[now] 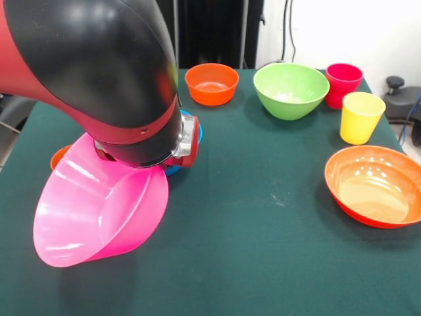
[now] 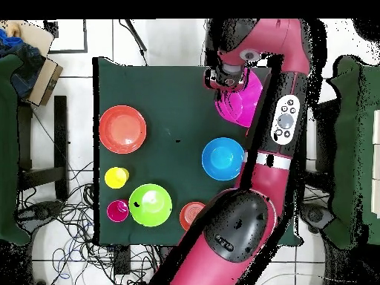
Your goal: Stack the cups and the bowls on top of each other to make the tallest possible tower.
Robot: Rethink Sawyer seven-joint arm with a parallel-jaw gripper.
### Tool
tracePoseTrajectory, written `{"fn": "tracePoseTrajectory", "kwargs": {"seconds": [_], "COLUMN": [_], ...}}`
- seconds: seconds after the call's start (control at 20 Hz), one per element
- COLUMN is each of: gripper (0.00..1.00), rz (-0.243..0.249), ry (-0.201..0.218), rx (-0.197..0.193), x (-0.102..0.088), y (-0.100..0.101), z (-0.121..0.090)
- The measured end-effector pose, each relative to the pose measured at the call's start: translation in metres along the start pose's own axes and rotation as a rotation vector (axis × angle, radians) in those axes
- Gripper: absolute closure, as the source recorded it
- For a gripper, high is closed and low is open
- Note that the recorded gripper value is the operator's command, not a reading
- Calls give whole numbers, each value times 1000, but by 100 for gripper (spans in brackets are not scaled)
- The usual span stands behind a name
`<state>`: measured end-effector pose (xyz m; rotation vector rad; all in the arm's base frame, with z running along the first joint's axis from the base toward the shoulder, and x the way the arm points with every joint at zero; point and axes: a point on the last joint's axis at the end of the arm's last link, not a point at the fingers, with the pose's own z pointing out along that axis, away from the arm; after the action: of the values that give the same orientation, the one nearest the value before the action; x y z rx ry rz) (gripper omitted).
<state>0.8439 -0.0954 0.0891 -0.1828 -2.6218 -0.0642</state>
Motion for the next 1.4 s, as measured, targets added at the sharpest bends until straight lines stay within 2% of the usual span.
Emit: {"fn": "tracePoseTrajectory", "kwargs": {"seconds": [0.2, 0.5, 0.55, 0.9, 1.4], "gripper": [100, 100, 100, 100, 100], "rz": [6, 7, 4, -7, -11], "ry": [-4, -48, -60, -82, -76], "rx": [9, 24, 39, 75, 115], "x": [1, -3, -3, -5, -2], "y": [-3, -8, -9, -8, 1], "z": [-3, -3, 0, 5, 7]}}
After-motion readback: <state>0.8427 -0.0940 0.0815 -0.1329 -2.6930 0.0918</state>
